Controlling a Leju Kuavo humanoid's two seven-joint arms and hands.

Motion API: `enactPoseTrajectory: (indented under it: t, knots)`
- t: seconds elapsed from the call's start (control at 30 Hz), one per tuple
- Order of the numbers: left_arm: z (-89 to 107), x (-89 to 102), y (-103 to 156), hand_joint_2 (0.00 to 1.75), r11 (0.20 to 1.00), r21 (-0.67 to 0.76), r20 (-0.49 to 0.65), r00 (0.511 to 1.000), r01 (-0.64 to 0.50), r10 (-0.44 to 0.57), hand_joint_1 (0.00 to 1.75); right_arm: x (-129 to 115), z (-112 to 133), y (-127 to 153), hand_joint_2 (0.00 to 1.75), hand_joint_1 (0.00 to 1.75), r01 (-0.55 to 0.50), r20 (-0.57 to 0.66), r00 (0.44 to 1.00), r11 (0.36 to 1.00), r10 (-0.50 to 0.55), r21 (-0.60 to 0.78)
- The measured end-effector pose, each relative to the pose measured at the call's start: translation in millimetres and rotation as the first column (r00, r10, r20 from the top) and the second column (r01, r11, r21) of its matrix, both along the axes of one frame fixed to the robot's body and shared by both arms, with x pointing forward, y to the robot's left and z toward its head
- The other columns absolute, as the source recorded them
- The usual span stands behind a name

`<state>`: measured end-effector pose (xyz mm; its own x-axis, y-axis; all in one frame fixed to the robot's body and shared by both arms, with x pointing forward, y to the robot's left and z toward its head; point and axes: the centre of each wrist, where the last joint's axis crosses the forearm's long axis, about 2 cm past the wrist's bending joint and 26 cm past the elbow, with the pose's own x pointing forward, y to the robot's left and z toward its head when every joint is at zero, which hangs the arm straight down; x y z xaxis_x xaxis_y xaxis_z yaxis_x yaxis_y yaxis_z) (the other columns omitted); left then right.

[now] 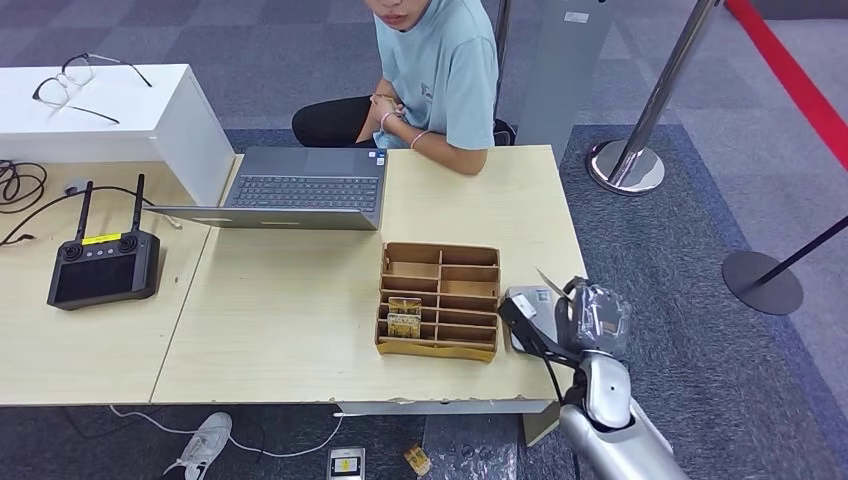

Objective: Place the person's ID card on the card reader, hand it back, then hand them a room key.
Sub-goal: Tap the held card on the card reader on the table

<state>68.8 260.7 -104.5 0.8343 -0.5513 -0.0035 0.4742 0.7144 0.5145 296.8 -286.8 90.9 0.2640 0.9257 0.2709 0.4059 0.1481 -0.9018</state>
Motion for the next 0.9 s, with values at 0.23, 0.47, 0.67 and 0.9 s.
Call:
enactPoseTrajectory:
  t: [0.23, 0.47, 0.67, 0.9]
  knots:
    - [0.0, 0.1, -0.3, 1.75, 1.0, -0.001, 0.003, 1.0, 0.0, 0.0, 0.0, -6.7, -16.5, 14.3, 1.75, 1.75, -0.036, -0.067, 0.997, 0.999, 0.037, 0.017]
    - [0.1, 0.1, -0.7, 1.75, 1.0, 0.0, -0.001, 1.0, -0.005, 0.005, 0.0, -12.7, -27.4, 28.8, 1.75, 1.75, -0.081, -0.101, 0.991, 0.996, 0.083, 0.022]
    - [0.1, 0.1, -1.1, 1.75, 1.0, -0.001, -0.001, 1.0, -0.005, 0.005, 0.0, -14.6, -31.4, 38.0, 1.75, 1.75, -0.1, -0.114, 0.988, 0.994, 0.104, 0.036]
    - [0.1, 0.1, -1.1, 1.75, 1.0, -0.001, -0.001, 1.0, -0.005, 0.005, 0.0, -15.1, -32.7, 42.5, 1.75, 1.75, -0.101, -0.119, 0.987, 0.994, 0.106, 0.046]
